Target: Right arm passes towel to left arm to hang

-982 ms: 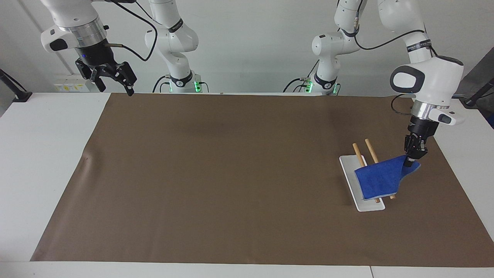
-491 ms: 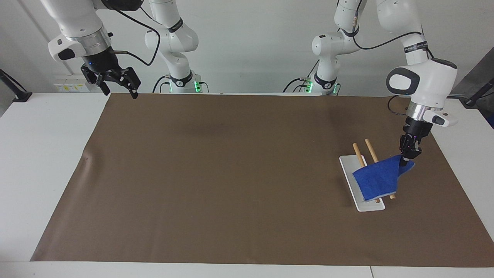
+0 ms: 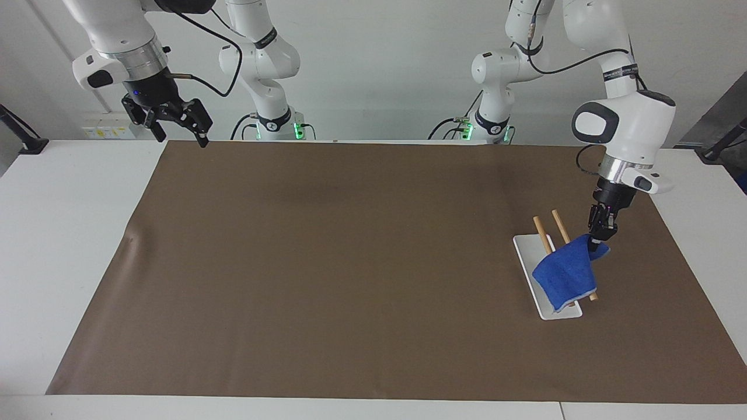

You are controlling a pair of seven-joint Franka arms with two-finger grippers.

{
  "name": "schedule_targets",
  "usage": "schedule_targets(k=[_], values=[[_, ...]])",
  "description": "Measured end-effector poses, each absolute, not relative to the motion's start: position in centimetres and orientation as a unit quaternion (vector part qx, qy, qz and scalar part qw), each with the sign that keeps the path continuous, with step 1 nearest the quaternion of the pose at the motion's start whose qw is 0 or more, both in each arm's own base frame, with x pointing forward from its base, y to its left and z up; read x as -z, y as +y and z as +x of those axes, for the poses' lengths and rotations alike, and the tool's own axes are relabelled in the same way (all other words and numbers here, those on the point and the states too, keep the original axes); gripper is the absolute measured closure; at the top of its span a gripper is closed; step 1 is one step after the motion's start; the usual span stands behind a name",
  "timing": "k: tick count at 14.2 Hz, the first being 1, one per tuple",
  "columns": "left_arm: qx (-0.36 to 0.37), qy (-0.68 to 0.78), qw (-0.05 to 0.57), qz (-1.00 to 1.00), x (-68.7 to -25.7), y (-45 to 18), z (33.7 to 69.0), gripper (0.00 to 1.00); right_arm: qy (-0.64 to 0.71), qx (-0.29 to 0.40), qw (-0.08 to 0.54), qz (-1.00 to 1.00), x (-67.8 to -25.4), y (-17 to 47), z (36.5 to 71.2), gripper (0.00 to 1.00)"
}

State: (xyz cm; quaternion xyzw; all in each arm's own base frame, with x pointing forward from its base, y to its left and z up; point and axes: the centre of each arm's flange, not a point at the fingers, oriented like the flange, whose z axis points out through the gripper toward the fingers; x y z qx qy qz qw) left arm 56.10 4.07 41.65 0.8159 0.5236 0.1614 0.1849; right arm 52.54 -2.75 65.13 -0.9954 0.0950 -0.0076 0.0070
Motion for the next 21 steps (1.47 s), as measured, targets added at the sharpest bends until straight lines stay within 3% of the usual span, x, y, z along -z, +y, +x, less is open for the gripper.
schedule_targets(k=[5,13,17,21], values=[[-0.146,0.528,0.176,0.818,-39.8,4.1,55.2,0.94,0.095,0.007,0.007,-0.995,-65.1,-2.8,52.5,0.00],[-0.166,0.525,0.179,0.816,-41.0,5.4,55.7,0.01,0.095,0.005,0.007,-0.995,-65.0,-2.8,52.5,0.00],[-0.174,0.494,0.177,0.833,-44.2,6.0,57.7,0.00,0.096,-0.002,0.007,-0.995,-65.0,-2.8,52.3,0.00],[-0.097,0.407,0.065,0.906,-49.4,5.3,60.2,0.00,0.096,-0.002,0.007,-0.995,-65.0,-2.8,52.3,0.00]])
